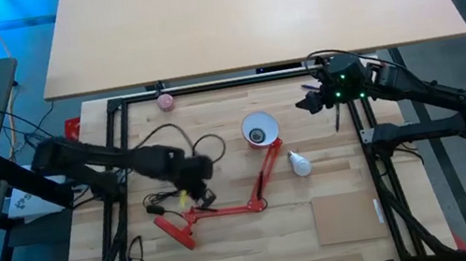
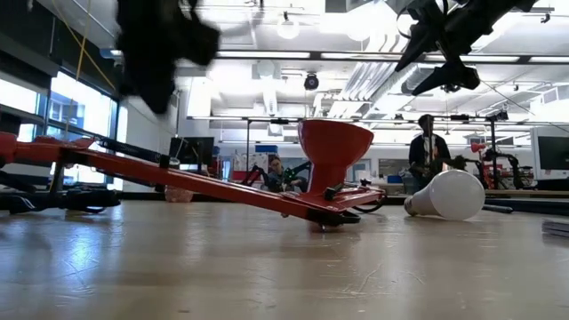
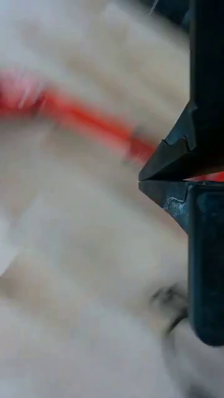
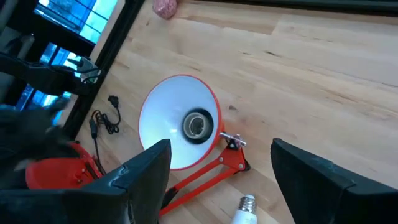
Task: Screw lightbulb
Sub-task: Prepare the desk lamp
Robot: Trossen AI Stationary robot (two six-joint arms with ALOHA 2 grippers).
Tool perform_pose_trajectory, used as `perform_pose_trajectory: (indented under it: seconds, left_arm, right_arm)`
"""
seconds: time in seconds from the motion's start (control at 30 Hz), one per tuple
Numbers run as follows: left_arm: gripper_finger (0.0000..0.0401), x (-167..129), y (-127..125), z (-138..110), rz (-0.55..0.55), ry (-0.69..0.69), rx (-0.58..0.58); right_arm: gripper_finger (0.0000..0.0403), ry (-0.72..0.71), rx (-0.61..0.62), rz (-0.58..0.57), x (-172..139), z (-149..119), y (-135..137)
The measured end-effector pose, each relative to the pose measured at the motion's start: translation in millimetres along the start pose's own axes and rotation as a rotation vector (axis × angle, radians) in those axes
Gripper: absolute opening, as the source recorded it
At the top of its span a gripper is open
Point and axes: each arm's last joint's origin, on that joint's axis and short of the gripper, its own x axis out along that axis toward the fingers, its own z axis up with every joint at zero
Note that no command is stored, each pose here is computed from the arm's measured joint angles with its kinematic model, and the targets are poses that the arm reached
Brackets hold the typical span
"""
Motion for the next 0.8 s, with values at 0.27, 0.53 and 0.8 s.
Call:
perform_pose_trajectory:
  seconds: [0.27,0.53,0.8]
  left_arm:
    - [0.0,-55.7,-70.1,-65.3,-0.218,0.099,-0.076]
    - [0.0,-52.6,-100.4,-133.1,-0.024,0.103,-0.005]
    - [0.0,-14.1,-90.7,-146.4,0.353,0.062,-0.079]
  right_arm:
    - [0.0267,0.021,0.003,-0.018,0.0,-2.1,-1.8]
    - [0.0267,0.023,-0.016,-0.019,0.0,-2.2,-1.9]
    - [0.0267,0.018,-0.023,-0.025,0.1,-2.0,-2.0]
